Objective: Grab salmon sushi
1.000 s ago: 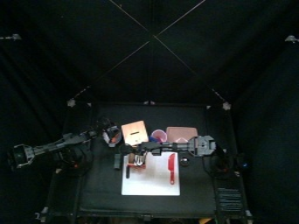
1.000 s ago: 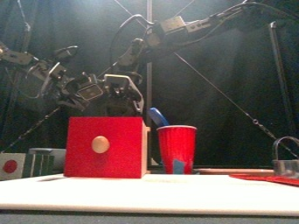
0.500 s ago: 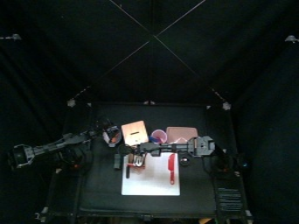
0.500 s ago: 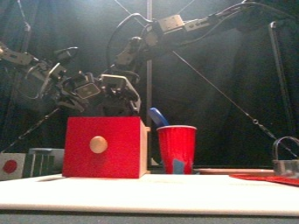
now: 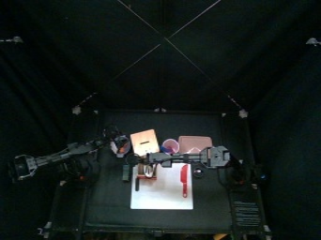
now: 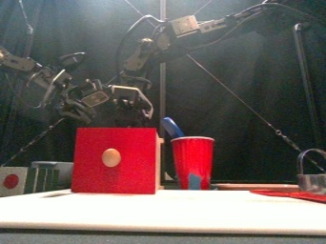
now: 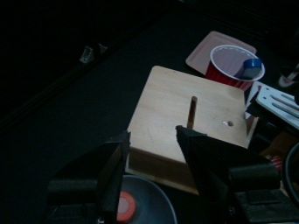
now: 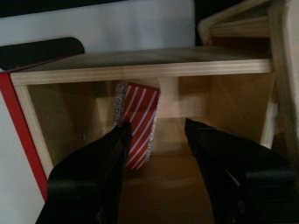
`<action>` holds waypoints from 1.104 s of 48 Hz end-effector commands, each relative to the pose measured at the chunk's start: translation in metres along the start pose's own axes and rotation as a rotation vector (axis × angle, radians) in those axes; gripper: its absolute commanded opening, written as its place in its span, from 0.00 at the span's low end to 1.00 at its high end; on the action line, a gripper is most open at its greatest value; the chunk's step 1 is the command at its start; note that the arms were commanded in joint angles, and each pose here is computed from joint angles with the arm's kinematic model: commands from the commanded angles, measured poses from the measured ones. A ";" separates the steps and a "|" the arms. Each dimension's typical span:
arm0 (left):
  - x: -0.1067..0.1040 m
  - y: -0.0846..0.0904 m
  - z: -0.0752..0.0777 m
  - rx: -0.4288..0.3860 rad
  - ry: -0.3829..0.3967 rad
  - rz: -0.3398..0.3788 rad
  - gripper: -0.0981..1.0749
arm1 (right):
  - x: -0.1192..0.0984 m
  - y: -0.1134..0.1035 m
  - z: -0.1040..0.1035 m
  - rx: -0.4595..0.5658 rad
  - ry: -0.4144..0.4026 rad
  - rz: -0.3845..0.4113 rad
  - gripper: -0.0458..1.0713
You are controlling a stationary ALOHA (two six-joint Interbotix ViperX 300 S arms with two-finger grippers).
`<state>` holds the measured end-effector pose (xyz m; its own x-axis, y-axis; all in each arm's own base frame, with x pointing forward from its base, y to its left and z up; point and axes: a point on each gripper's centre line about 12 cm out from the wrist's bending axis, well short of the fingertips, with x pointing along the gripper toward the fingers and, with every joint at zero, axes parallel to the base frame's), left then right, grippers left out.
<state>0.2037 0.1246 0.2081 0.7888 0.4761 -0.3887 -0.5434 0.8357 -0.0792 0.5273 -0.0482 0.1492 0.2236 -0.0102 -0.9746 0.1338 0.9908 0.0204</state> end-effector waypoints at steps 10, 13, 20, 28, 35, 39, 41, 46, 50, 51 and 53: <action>0.001 -0.001 0.009 -0.019 -0.025 -0.001 0.80 | -0.044 0.000 0.018 0.013 -0.110 0.012 0.81; 0.001 0.000 0.009 -0.020 -0.025 0.000 0.80 | -0.047 0.001 0.019 0.014 -0.119 0.019 0.81; 0.001 -0.001 0.009 -0.020 -0.026 0.000 0.80 | -0.052 0.007 0.022 0.040 -0.128 0.076 0.81; 0.001 0.000 0.009 -0.018 -0.025 0.000 0.80 | -0.049 0.013 0.021 0.076 -0.114 0.145 0.81; 0.001 0.000 0.008 -0.018 -0.020 0.001 0.80 | -0.038 0.008 0.020 0.066 -0.096 0.111 0.81; 0.001 0.000 0.007 -0.020 -0.014 0.001 0.80 | -0.035 0.004 0.018 0.052 -0.083 0.078 0.81; 0.001 0.000 0.007 -0.020 -0.010 0.002 0.80 | -0.034 0.003 0.018 0.053 -0.077 0.076 0.81; 0.001 0.000 0.006 -0.020 -0.005 0.003 0.80 | -0.029 0.001 0.016 0.054 -0.061 0.079 0.81; 0.001 0.001 0.006 -0.021 -0.007 0.005 0.80 | -0.027 0.001 0.015 0.063 -0.054 0.093 0.81; 0.001 0.001 0.006 -0.019 -0.007 0.005 0.80 | -0.027 0.002 0.014 0.064 -0.053 0.100 0.81; 0.001 0.001 0.007 -0.021 -0.009 0.007 0.80 | -0.027 0.003 0.015 0.071 -0.054 0.111 0.81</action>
<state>0.2027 0.1248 0.2062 0.7807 0.4768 -0.4040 -0.5543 0.8268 -0.0953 0.5348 -0.0442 0.1592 0.2484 0.0804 -0.9653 0.1677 0.9779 0.1246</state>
